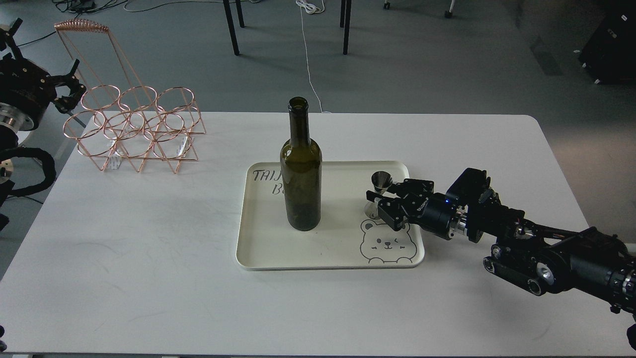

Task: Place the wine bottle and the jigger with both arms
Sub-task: 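Close the right gripper on the jigger and lift it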

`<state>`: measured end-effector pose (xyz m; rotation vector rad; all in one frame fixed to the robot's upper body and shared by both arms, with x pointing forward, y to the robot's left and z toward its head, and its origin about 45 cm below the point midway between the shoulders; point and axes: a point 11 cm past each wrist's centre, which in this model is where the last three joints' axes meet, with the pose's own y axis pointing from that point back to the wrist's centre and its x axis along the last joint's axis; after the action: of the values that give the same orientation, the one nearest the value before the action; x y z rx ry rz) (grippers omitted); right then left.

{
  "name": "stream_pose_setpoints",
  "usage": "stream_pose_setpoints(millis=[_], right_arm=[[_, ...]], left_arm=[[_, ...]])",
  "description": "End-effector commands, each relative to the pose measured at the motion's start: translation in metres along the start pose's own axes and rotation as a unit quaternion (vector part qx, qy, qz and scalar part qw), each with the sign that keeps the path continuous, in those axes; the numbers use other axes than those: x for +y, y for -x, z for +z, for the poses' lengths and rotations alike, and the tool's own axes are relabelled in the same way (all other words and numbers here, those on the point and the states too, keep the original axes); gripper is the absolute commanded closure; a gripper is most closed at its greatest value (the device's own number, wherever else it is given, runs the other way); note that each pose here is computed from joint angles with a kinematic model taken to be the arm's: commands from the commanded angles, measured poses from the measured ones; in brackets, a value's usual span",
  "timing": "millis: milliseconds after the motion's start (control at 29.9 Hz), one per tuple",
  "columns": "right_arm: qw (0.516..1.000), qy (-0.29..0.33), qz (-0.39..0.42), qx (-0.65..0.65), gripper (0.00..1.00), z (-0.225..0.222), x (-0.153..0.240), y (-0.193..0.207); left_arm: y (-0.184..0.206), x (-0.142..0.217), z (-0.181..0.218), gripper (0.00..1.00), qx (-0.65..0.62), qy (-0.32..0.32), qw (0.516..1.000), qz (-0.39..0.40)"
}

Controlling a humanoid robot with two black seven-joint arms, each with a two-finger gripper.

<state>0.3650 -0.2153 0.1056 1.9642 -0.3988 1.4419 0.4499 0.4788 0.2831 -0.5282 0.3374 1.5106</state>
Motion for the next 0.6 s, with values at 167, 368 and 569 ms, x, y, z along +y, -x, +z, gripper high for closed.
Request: stream_pose_setpoints(millis=[167,368,569], right_arm=[[1.000,0.003,0.007,0.004,0.78,0.002,0.002,0.000],[1.000,0.004,0.013,0.008,0.85,0.003,0.003,-0.003],[0.999,0.008,0.030,0.014,0.85,0.007,0.002,-0.013]], left_arm=[[0.001,-0.001,0.000,0.02,0.000,0.000,1.000,-0.001],[0.000,0.000,0.002,0.02,-0.001,0.002,1.000,-0.001],[0.000,-0.001,0.004,0.02,-0.002,0.003,1.000,0.000]])
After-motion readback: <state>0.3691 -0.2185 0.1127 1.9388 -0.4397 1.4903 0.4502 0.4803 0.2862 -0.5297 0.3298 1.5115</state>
